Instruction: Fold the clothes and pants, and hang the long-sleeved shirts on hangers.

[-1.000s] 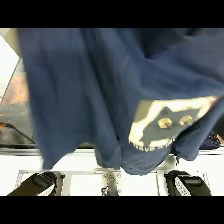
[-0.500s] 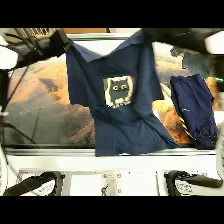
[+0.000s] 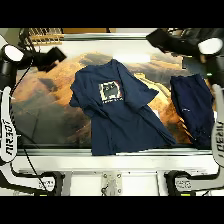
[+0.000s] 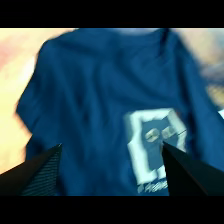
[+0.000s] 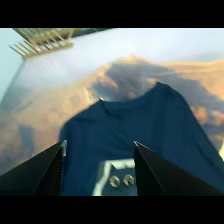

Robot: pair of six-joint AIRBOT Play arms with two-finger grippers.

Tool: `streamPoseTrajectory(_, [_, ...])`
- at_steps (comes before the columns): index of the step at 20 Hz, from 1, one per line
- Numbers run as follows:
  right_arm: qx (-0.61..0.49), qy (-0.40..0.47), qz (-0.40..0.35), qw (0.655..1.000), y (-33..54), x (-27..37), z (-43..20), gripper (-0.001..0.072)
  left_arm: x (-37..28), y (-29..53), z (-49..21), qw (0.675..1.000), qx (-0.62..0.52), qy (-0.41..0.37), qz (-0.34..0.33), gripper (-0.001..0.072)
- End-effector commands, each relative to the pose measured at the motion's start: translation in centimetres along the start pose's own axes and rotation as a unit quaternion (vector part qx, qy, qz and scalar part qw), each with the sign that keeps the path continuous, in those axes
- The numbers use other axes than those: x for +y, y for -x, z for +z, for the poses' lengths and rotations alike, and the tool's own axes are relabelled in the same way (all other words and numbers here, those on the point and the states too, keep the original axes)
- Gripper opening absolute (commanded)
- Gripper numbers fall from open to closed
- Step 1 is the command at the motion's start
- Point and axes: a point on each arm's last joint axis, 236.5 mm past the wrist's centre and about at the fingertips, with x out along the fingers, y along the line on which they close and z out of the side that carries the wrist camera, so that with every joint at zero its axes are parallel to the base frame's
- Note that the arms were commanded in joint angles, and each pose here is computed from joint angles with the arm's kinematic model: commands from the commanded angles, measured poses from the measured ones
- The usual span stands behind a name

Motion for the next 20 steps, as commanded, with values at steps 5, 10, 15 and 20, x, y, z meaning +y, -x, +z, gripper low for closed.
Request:
streamPoseTrajectory(5, [0.154, 0.012, -0.141, 0.978, 10.5, -6.5, -13.4, 0.045, 6.2, -6.4, -20.0, 0.965, 0.255, 0.047, 0.037, 0.0663])
streamPoseTrajectory(10, [0.174, -0.096, -0.206, 0.958, 16.2, -11.6, -22.3, 0.045, 4.0, -10.2, -24.9, 0.97, 0.243, 0.015, 0.025, 0.0663])
streamPoseTrajectory(15, [0.182, -0.248, -0.276, 0.911, 22.1, -17.4, -29.2, 0.0588, 3.5, -11.8, -24.8, 0.97, 0.24, 0.01, 0.024, 0.0661])
streamPoseTrajectory(20, [0.239, -0.348, -0.324, 0.846, 25.8, -21.0, -37.3, 0.0681, 2.5, -11.9, -22.3, 0.972, 0.234, -0.008, 0.016, 0.0014])
